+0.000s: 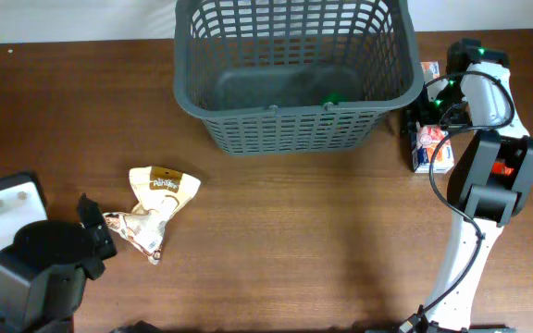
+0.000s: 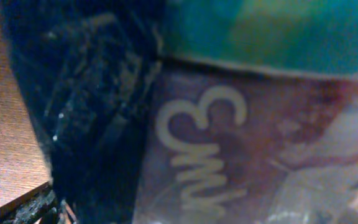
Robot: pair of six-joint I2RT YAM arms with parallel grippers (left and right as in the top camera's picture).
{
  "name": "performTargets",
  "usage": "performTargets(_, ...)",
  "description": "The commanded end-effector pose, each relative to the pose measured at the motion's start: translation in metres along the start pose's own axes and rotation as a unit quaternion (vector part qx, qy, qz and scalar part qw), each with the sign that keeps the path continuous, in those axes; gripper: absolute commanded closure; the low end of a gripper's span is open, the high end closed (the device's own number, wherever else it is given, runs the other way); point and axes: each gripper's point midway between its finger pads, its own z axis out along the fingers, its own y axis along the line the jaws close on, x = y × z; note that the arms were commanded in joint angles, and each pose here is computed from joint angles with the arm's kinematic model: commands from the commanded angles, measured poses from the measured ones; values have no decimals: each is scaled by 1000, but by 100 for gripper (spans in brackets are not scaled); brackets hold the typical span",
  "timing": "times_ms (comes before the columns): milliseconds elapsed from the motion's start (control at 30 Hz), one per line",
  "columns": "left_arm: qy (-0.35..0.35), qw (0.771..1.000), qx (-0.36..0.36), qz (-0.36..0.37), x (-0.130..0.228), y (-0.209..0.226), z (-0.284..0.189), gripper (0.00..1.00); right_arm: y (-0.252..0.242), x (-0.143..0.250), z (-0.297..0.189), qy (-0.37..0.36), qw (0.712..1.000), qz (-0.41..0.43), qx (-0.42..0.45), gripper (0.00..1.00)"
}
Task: Pack container
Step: 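Close the right gripper on the Kleenex multipack's end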
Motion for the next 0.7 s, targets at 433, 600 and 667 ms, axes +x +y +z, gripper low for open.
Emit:
performTargets(433, 0, 1000, 1, 1, 0, -1, 0, 1, -5, -5, 7, -7, 1000, 3, 7, 1)
performTargets(600, 0, 1000, 1, 1, 0, -1, 0, 1, -5, -6, 7, -10, 1000, 3, 7, 1)
performTargets(667, 0, 1000, 1, 1, 0, -1, 0, 1, -6, -7, 7, -11, 1000, 3, 8, 1)
